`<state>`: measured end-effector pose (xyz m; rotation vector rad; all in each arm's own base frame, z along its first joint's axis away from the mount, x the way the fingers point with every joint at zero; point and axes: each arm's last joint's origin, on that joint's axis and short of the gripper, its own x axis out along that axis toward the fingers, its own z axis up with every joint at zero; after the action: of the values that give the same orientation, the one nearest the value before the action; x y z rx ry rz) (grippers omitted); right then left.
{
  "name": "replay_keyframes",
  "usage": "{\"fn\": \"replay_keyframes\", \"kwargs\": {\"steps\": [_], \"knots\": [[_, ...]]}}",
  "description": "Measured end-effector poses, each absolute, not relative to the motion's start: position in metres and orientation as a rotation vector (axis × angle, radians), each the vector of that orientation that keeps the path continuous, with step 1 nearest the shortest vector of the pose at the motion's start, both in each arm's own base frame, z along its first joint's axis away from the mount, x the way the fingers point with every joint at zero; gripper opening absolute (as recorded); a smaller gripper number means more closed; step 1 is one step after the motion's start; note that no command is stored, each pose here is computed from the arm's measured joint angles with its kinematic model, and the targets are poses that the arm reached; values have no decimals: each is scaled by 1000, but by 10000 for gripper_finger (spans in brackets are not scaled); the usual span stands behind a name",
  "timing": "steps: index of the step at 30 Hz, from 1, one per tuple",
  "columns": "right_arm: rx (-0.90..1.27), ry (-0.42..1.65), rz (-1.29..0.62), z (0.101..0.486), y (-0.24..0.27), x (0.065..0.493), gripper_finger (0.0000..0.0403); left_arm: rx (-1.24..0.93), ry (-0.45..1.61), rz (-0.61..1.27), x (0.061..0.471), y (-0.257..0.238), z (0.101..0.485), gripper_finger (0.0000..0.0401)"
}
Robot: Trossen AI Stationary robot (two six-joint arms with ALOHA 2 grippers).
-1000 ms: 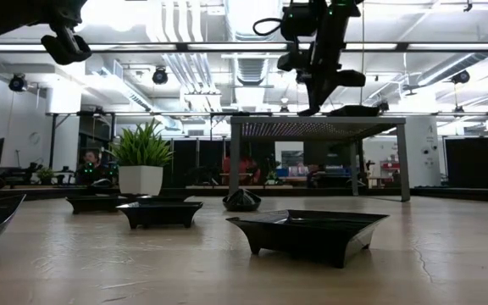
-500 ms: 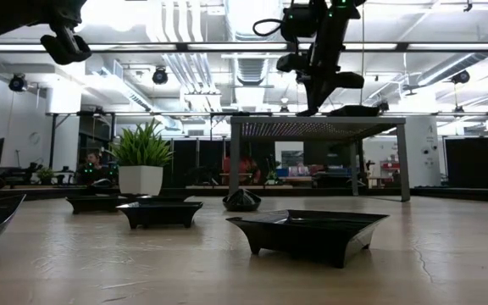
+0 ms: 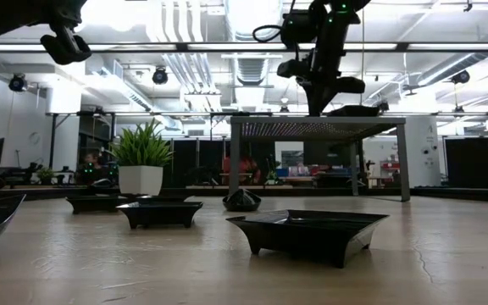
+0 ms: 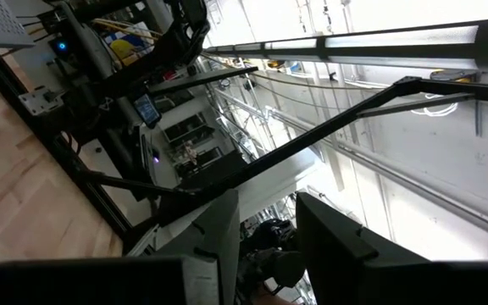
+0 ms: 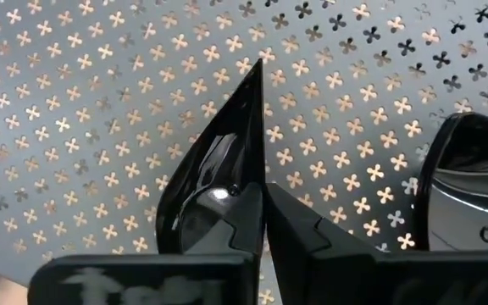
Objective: Pick & Place Mini shaped plates
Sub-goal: Put the black drop-shaped plate on the shelf, then put the black square plate on the shelf
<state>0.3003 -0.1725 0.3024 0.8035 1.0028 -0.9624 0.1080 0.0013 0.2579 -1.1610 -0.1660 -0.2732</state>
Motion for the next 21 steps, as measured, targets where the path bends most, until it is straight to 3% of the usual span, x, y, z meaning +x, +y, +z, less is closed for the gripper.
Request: {"fn": "replay_keyframes", "kwargs": {"steps": [12,21], "knots": [[788,998,-984,303,-173,299,83,-1161,-166,-274,108,1,258,110],[787,925,-957,326,-162,288,100,-1159,-163,-271,108,1,258,110]]}}
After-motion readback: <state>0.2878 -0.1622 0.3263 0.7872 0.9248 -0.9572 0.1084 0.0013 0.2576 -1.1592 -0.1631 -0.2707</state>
